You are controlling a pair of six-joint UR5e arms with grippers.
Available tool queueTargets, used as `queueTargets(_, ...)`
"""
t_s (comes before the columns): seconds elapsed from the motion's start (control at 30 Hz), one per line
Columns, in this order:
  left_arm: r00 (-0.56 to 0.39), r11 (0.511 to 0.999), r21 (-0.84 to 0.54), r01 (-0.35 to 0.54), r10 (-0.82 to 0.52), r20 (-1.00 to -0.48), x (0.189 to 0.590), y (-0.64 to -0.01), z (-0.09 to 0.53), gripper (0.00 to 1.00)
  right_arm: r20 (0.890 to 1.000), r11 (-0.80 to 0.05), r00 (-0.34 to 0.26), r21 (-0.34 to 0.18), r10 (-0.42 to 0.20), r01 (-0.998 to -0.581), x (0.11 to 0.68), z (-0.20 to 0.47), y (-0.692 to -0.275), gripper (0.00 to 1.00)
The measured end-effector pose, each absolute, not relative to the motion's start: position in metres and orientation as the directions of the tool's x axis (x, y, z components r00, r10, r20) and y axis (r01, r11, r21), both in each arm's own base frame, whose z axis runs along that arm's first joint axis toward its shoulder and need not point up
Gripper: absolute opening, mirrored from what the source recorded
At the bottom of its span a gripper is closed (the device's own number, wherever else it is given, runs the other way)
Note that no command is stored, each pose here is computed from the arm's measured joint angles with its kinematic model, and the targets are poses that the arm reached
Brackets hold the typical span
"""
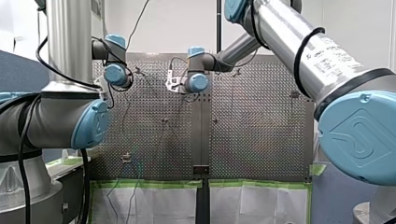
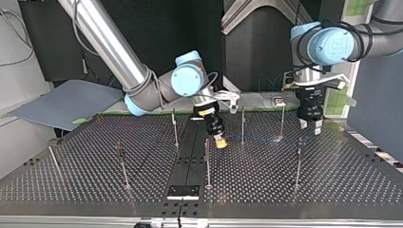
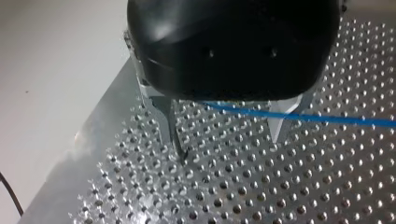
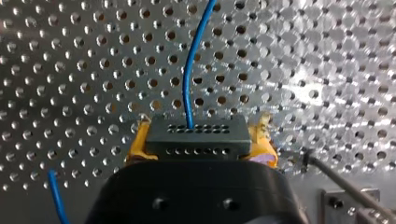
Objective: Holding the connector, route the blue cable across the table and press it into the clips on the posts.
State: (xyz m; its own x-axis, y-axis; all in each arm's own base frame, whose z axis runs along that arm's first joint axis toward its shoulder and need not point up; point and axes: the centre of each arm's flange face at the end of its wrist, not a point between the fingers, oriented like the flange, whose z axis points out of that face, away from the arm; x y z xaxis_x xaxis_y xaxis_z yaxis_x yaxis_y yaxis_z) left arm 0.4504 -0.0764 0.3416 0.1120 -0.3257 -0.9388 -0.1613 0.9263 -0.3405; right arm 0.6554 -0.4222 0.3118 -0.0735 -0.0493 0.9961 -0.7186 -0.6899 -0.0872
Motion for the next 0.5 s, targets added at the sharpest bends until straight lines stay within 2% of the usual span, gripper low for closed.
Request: queueTargets(0.5,0.056,0.955,-0.268,-0.127,-0.263,-0.963,0.408,-0.103,0.368,0.98,0.997,-0.666,-0.068,-0.083,-0.049,-0.742,0.641,0.309,-0.443,0.01)
